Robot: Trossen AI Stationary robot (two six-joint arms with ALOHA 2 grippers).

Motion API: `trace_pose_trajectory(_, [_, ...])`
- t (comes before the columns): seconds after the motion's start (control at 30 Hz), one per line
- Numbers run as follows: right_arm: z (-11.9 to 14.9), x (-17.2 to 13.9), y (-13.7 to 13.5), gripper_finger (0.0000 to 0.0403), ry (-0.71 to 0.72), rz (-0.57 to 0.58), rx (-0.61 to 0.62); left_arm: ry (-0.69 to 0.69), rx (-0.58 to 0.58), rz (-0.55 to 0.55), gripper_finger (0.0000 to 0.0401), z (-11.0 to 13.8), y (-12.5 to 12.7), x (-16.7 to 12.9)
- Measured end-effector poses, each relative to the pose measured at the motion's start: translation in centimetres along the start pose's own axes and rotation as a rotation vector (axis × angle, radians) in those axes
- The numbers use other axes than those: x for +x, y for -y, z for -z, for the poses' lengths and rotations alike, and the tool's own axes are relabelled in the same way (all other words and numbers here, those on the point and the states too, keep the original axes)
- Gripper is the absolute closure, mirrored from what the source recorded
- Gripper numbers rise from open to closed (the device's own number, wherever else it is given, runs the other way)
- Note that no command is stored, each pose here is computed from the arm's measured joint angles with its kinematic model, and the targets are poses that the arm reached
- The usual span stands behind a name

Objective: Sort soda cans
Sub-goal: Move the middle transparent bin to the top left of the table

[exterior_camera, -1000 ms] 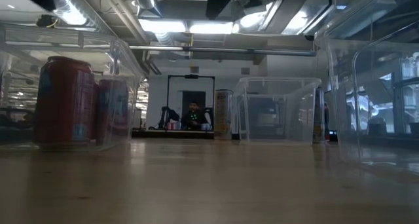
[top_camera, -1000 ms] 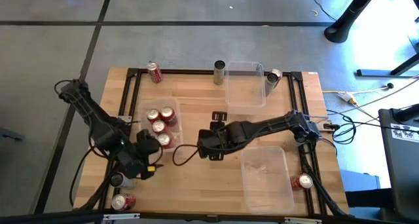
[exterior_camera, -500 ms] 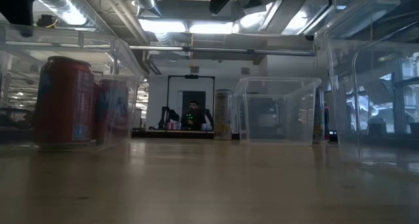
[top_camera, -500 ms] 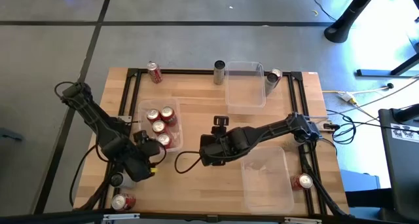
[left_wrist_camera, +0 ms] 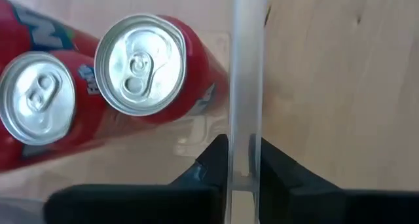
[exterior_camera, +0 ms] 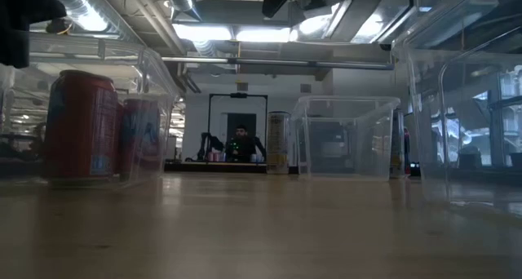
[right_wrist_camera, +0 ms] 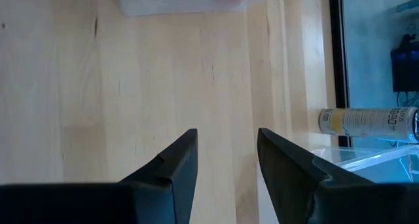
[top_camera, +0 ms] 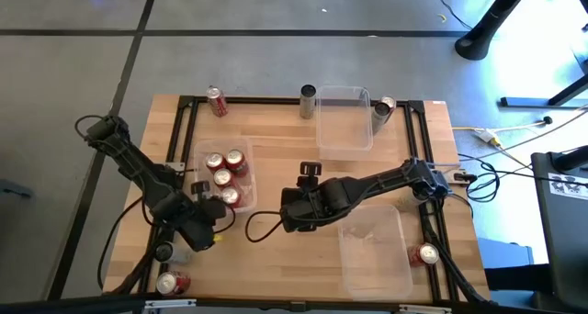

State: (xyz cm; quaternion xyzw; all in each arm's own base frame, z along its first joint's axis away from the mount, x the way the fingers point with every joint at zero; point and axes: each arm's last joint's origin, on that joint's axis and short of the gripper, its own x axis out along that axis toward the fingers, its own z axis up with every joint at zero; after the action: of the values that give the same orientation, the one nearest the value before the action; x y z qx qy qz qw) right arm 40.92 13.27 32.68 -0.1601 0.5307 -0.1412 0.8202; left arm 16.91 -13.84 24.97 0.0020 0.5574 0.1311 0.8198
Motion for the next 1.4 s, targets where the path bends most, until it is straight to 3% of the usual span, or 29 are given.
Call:
trace_pose_trajectory(0.27, [0.0, 0.0, 0.0, 0.0246, -0.002, 0.001, -0.002, 0.024, 0.117, -0.052, 0.0366, -1.7, -1.4, 0.9])
trace_pose_trajectory(0.53, [0.0, 0.0, 0.0, 0.0246, -0.003, 0.001, -0.006, -0.01, 0.258, -0.123, 0.0367, -4.1, -4.3, 2.3])
trace_pose_trajectory(0.93, [0.2, 0.1, 0.1, 0.0246, -0.017, 0.005, -0.02, 0.0, 0.131, -0.183, 0.0357, -7.4, -9.5, 4.3])
trace_pose_trajectory(1.07, [0.3, 0.0, 0.2, 0.0246, -0.023, 0.016, -0.024, 0.008, 0.102, -0.192, 0.032, -7.7, -10.1, 4.5])
trace_pose_trajectory(1.23, [0.2, 0.1, 0.2, 0.0246, -0.024, 0.017, -0.048, 0.001, 0.067, -0.196, 0.0241, -7.7, -10.3, 4.2])
trace_pose_trajectory(1.4, [0.8, -0.1, 0.8, 0.0246, -0.071, 0.054, -0.089, -0.004, 0.035, -0.162, 0.0166, -8.2, -10.0, 1.8])
